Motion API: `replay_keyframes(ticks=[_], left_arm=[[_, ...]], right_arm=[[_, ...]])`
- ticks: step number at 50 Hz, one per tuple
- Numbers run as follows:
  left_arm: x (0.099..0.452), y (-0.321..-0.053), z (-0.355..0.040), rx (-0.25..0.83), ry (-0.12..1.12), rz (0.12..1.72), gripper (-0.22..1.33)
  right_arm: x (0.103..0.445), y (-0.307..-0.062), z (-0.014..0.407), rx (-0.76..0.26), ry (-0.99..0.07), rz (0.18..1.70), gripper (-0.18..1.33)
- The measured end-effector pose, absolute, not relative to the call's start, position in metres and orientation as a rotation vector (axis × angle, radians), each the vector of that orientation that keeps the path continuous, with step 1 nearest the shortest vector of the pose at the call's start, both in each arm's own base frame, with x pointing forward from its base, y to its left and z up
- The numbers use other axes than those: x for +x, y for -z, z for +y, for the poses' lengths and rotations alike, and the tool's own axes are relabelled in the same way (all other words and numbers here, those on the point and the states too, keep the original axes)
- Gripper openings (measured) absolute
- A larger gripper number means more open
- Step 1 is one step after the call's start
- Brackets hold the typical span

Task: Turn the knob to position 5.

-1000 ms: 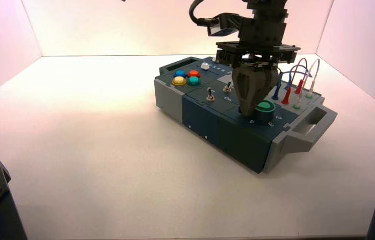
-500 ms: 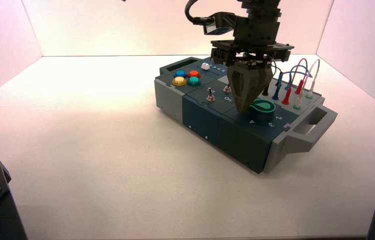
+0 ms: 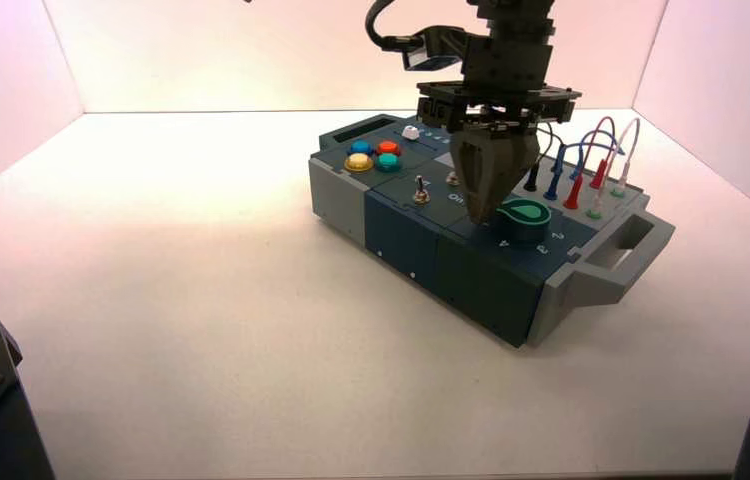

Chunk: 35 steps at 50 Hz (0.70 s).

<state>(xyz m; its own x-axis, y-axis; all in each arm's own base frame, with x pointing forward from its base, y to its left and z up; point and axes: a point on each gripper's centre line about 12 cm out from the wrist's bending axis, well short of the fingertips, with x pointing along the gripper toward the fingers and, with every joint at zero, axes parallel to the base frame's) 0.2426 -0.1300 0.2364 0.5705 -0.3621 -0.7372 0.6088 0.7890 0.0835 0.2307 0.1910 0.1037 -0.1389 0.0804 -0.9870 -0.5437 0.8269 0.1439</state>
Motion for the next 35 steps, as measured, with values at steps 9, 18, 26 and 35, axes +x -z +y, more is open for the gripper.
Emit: replay_keyframes(ticks=[9,18,26,35], left_arm=[[0.243,-0.236,-0.13,0.348,0.583,0.774,0.84],[0.243,-0.236,-0.13,0.348,0.583,0.774,0.84],[0.243,-0.236,-0.13,0.35,0.585,0.772,0.84],[0.243,-0.236,-0.13,0.348,0.583,0.774,0.84]], right_arm=[[0.233,-0.104,0.192,-0.37,-0.562,1.626,-0.1],[0.232,-0.104,0.192,-0.373,-0.563,1.628,-0.1],[0.235,-0.108,0.194,-0.371,-0.567,1.619,-0.1],[0.237,-0.121,0.196,-0.367,-0.577,1.595,-0.1]])
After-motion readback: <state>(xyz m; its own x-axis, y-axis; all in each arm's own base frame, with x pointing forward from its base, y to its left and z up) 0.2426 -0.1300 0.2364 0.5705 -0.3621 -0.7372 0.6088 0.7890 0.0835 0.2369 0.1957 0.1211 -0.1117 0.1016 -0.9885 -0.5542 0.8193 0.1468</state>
